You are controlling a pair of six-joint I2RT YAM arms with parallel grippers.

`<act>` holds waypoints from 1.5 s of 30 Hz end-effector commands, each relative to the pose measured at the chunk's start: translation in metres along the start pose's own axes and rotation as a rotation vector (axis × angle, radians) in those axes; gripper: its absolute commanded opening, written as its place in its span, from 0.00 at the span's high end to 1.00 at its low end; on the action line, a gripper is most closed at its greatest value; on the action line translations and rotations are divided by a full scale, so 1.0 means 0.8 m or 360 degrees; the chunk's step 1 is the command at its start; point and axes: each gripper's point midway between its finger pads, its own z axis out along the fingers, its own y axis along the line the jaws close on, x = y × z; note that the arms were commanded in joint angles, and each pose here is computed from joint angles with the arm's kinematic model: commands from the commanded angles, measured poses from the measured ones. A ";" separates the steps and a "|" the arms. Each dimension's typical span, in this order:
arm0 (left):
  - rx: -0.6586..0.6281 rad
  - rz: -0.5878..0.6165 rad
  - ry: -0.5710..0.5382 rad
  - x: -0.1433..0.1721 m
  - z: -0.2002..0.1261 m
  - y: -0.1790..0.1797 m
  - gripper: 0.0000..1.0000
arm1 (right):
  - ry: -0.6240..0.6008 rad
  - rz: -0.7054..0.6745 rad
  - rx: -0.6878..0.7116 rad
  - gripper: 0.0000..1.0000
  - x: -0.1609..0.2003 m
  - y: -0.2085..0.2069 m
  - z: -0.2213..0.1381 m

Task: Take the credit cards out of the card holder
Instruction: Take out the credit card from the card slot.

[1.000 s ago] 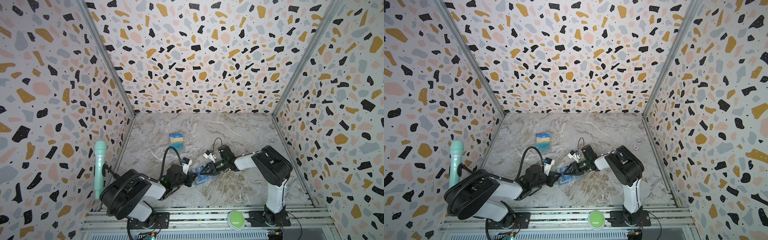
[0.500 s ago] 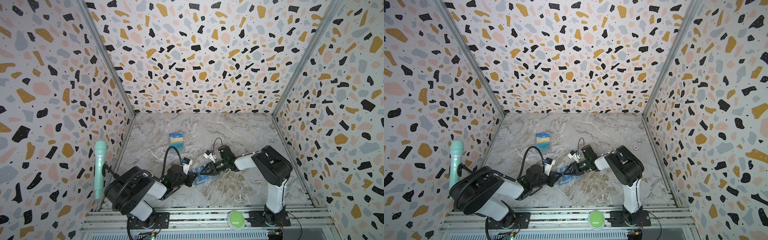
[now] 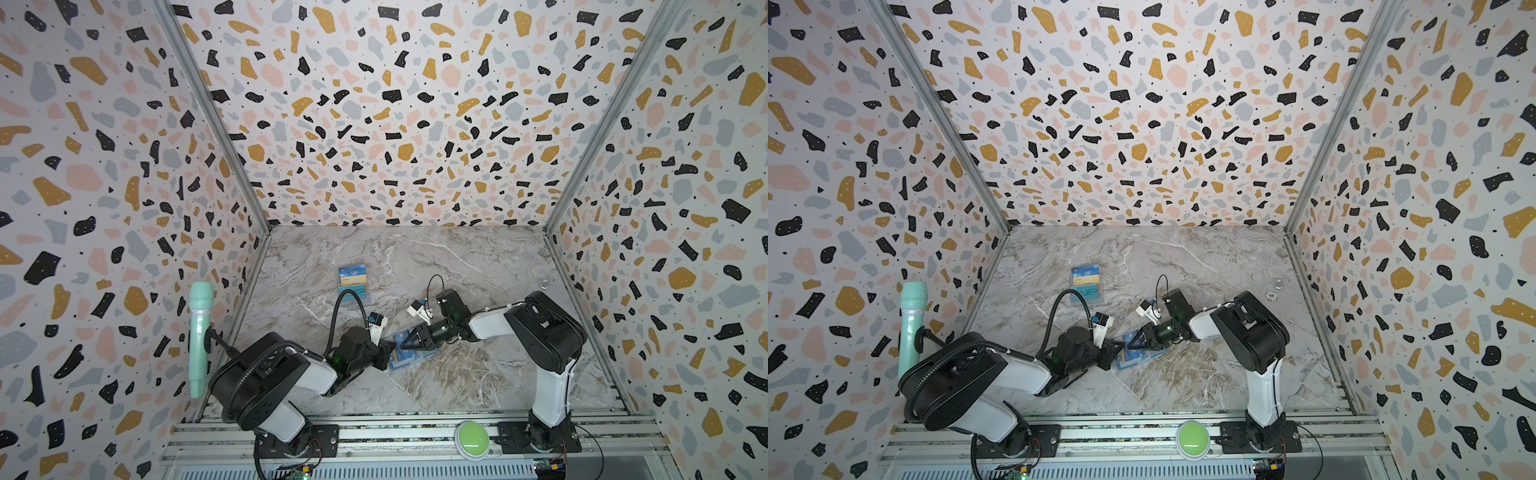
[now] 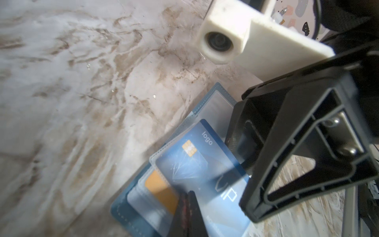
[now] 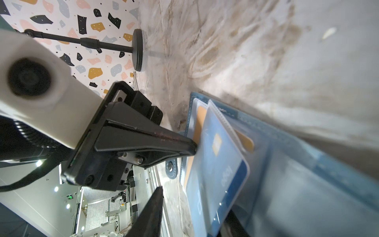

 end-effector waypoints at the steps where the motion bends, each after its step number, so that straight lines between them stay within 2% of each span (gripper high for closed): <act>1: -0.0261 -0.0024 0.0378 0.084 -0.004 0.047 1.00 | -0.0012 -0.0021 0.0033 0.60 -0.004 0.009 -0.006; 27: -0.0293 -0.0003 0.0443 0.096 -0.008 0.043 1.00 | -0.0149 -0.0024 -0.0018 0.70 -0.024 0.020 -0.037; 42: -0.0327 -0.0023 0.0428 0.096 -0.015 0.044 1.00 | -0.0139 0.0010 -0.0004 0.90 -0.021 0.009 -0.033; 45: -0.0335 -0.0024 0.0424 0.096 -0.016 0.045 1.00 | -0.0131 0.0015 0.0004 0.91 -0.020 0.006 -0.032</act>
